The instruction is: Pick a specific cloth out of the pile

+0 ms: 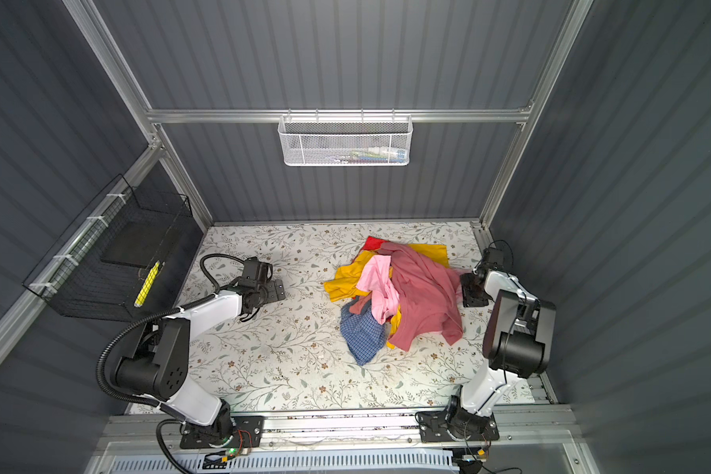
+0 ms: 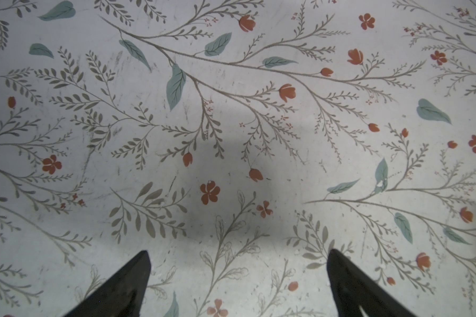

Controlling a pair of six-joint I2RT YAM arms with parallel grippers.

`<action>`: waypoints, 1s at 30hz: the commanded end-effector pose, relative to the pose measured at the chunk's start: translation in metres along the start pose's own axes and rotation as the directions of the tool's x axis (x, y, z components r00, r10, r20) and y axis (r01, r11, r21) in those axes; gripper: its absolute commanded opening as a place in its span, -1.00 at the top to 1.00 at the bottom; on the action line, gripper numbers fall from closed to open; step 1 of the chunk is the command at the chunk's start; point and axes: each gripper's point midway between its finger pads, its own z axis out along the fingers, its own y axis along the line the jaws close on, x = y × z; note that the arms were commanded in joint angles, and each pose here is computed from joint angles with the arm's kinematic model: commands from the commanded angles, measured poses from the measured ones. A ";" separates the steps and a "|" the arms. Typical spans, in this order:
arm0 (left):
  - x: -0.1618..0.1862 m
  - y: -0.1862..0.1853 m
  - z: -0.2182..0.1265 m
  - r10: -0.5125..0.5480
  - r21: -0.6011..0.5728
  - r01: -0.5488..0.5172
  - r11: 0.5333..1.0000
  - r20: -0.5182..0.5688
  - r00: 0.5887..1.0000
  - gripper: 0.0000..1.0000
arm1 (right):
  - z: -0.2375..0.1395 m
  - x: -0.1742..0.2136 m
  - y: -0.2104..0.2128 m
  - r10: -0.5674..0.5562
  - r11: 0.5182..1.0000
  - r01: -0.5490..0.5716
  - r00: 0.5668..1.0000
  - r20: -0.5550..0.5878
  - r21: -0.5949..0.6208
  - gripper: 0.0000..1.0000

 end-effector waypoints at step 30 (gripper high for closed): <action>-0.016 0.000 -0.022 0.008 0.001 -0.008 1.000 0.045 0.999 -1.00 | -0.274 0.058 0.157 -0.357 0.671 0.544 0.832 0.424 -0.504 1.00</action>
